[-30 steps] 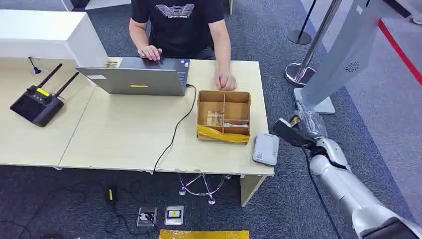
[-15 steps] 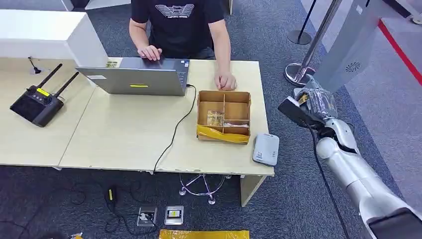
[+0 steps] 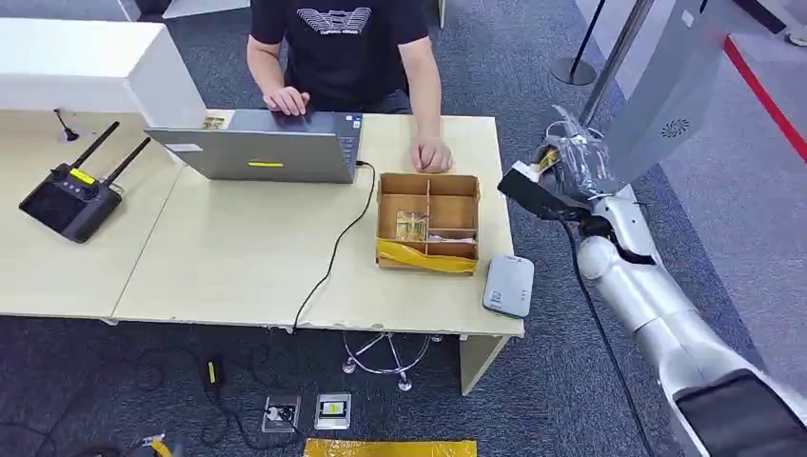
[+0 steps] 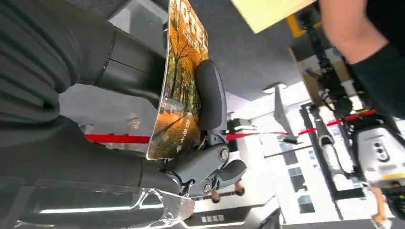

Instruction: Pass the card to the sensor for recognition and then transmit it.

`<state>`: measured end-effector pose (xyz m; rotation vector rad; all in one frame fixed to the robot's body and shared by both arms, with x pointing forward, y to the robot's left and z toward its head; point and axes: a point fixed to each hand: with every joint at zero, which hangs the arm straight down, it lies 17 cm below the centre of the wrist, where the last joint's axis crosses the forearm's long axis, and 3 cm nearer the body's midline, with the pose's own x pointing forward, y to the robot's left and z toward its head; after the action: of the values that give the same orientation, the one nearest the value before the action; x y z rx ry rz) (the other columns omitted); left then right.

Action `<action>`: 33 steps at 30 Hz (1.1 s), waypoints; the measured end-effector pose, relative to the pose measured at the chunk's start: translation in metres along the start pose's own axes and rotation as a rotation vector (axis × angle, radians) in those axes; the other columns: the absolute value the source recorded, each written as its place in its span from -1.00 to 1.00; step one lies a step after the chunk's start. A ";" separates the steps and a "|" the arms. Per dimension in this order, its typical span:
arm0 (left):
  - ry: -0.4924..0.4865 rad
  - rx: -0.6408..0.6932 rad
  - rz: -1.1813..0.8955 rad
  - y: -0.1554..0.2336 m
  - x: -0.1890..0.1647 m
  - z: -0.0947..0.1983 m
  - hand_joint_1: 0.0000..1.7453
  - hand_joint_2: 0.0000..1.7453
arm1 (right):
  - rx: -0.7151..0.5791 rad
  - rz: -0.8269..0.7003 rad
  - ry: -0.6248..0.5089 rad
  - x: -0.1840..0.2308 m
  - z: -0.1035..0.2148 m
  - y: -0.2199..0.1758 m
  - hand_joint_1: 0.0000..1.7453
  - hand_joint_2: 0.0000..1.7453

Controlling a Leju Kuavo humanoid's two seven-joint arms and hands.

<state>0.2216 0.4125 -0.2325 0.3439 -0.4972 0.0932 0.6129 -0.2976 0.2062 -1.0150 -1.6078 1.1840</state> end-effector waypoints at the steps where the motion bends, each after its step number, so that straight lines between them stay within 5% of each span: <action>1: -0.001 -0.001 -0.002 -0.001 0.001 0.000 -1.00 -1.00 | -0.002 -0.008 -0.007 0.007 -0.003 0.000 1.00 1.00; 22: 0.006 -0.026 -0.011 -0.007 0.007 0.000 -1.00 -1.00 | 0.030 -0.077 -0.033 0.064 -0.022 0.025 1.00 1.00; 29: 0.106 -0.132 0.009 -0.033 -0.024 0.010 -1.00 -1.00 | 0.040 -0.086 -0.037 0.069 -0.022 0.030 1.00 1.00; 33: 0.121 -0.178 0.001 -0.013 -0.036 0.010 -1.00 -1.00 | 0.039 -0.085 -0.035 0.068 -0.021 0.032 1.00 1.00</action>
<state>0.1877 0.3964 -0.2460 0.1630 -0.3823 0.0696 0.6173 -0.2212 0.1911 -0.8972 -1.6329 1.1769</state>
